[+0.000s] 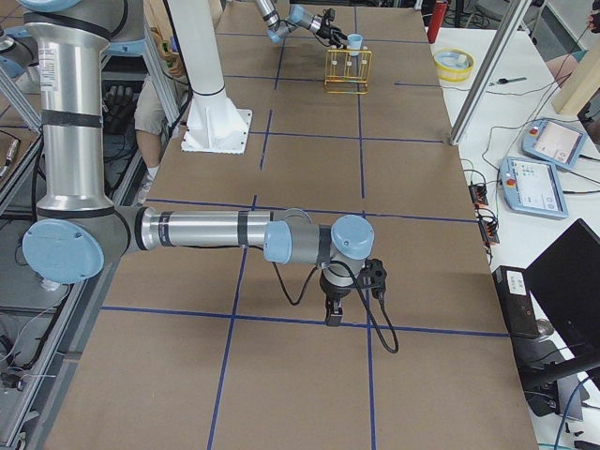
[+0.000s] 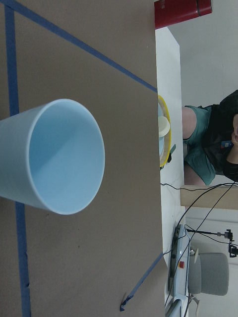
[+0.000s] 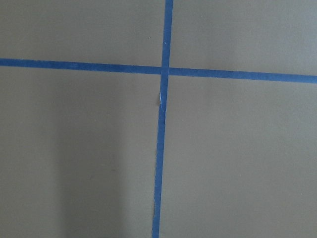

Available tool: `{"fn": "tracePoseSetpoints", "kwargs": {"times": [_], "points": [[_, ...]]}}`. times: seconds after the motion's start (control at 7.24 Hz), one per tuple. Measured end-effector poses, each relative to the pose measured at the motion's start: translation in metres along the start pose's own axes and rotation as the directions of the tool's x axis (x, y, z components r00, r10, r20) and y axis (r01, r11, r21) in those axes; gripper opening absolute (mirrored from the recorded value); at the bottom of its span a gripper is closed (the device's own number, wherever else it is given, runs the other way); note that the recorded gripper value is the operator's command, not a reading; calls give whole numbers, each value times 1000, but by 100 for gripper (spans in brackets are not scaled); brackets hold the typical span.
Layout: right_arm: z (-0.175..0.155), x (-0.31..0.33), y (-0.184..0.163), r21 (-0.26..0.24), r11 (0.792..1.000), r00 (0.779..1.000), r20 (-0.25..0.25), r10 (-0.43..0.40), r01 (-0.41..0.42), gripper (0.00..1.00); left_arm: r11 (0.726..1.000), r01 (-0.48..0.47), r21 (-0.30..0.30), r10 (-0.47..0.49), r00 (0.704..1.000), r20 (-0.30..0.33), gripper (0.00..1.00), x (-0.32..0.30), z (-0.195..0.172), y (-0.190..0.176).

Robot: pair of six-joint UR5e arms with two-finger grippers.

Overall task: Hang cup on cup holder
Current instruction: 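Close the left gripper on the light blue cup and lift it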

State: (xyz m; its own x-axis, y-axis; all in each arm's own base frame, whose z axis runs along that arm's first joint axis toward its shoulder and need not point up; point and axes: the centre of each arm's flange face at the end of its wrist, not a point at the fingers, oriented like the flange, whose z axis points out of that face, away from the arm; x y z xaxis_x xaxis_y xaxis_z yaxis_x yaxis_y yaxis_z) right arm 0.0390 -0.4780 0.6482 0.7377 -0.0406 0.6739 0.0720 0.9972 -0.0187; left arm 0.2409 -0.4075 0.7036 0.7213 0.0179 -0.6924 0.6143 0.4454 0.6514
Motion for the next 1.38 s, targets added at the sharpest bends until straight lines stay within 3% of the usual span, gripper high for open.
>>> {"fn": "tracePoseSetpoints", "kwargs": {"times": [1.24, 1.38], "points": [[0, 0, 0, 1, 1000, 1000, 0, -1, 1, 100, 998, 35, 46, -37, 999, 32, 95, 9, 31, -15], [0, 0, 0, 0, 1000, 1000, 0, 0, 0, 100, 998, 37, 51, -39, 999, 36, 91, 9, 33, -17]]}}
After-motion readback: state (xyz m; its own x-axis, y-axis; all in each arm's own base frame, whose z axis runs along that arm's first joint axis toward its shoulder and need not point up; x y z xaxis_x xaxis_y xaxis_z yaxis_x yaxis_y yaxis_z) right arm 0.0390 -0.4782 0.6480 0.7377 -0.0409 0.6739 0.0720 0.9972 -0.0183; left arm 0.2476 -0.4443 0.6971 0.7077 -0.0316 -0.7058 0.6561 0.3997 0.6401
